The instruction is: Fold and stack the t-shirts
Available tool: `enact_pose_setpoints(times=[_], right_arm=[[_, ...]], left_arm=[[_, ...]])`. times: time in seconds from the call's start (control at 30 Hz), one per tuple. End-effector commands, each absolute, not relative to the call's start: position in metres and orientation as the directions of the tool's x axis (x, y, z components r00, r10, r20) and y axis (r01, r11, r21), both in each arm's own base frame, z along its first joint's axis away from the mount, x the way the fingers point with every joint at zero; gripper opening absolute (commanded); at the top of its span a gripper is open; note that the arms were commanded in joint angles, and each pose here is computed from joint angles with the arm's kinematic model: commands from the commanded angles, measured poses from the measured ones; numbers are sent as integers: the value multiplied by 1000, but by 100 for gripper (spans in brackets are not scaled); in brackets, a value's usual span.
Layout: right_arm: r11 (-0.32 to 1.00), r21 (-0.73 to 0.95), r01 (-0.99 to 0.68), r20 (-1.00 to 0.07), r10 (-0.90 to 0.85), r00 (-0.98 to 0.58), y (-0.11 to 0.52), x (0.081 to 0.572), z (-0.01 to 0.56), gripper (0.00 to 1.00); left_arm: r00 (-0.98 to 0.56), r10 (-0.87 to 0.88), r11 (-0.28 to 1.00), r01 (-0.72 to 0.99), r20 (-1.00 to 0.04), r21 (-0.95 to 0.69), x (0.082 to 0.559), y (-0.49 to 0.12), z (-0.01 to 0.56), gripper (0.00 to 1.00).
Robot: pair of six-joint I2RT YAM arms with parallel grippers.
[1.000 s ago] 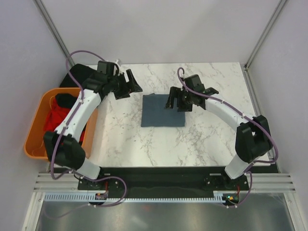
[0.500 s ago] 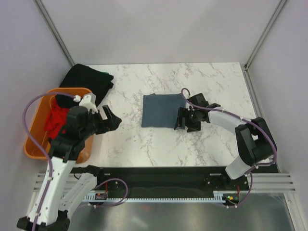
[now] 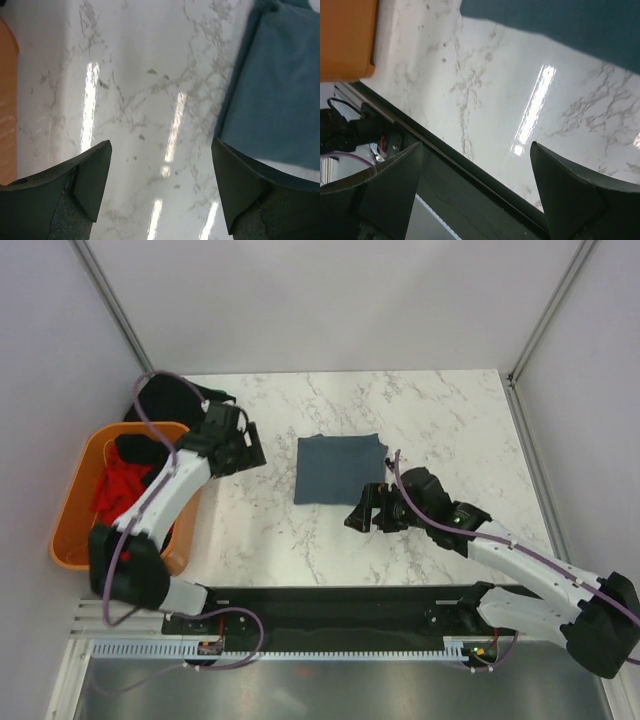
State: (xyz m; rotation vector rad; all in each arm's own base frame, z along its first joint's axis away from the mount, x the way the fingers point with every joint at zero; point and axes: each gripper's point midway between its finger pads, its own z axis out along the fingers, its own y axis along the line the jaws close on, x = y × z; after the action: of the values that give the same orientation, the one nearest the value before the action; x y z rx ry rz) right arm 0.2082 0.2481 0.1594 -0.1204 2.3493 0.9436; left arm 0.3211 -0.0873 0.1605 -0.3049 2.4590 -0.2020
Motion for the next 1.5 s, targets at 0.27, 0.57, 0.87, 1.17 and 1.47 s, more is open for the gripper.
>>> enact_pose_setpoints(times=[0.27,0.57,0.87,1.17,1.47], right_arm=[[790,555,-259,-537,103,-837,233,157,67,95],[747,587,-313,-577,115,-808,231,152,67,95],[757,584,-293,-530,82,-844,237,151,44,97],[757,592,-275,-520,99,-848,236,153,41,98],[761,595,-256,-507,109,-855,233,155,38,98]], left_arm=[[-777,-148,962,-258,-612,95,500,-52,100,88],[-811,-148,936,-299,-567,184,560,-2,37,87],[-739,-130,921,-336,-661,195,623,33,19,84],[-558,-219,904,-424,-800,49,661,83,85,91],[-475,-267,963,-173,-839,-209,668,3,171,100]])
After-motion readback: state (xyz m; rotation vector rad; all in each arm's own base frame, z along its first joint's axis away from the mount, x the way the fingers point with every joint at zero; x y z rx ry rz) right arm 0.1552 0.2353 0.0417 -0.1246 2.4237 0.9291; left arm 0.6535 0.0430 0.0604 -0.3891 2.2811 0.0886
